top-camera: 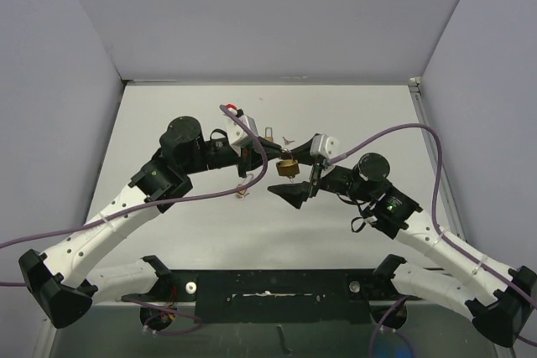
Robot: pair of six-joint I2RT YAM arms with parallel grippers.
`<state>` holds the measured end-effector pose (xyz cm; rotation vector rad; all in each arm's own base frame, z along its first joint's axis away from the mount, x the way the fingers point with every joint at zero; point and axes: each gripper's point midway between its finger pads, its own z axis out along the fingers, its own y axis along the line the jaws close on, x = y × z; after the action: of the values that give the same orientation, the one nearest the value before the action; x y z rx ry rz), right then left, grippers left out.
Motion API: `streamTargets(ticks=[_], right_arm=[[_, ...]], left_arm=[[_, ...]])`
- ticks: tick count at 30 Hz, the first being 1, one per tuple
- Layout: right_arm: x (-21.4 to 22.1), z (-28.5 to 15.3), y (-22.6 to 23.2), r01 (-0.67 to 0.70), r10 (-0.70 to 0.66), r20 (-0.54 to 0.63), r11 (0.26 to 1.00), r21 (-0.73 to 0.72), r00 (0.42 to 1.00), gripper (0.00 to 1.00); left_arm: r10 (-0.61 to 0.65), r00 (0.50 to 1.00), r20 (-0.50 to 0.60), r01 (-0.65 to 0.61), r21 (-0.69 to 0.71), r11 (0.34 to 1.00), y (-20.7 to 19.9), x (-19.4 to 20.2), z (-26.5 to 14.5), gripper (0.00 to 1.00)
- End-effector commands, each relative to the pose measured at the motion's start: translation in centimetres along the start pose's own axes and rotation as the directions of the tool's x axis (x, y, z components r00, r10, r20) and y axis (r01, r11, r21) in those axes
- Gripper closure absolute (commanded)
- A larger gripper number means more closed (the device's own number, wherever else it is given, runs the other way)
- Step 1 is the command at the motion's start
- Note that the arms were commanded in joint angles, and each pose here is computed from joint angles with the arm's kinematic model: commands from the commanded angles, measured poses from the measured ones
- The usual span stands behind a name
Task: Lock with the key
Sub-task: Lock the lock.
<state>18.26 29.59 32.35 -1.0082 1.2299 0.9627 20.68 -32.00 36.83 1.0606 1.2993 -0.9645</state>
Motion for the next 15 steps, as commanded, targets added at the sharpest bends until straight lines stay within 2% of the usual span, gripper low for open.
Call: streamTargets(ticks=[1,15], right_arm=[[-2.8,-0.5,-1.1,0.072,-0.076,0.064,0.995,0.073,0.995,0.23],[-2.5,-0.7,-1.6,0.06,-0.068,0.071,0.992,0.107,0.995,0.34]], left_arm=[[0.086,0.983,0.164,-0.09,0.015,0.996,-1.3,-6.3,-1.5,1.0],[0.092,0.976,0.196,-0.107,0.063,0.992,-2.8,-7.2,-2.1,1.0]])
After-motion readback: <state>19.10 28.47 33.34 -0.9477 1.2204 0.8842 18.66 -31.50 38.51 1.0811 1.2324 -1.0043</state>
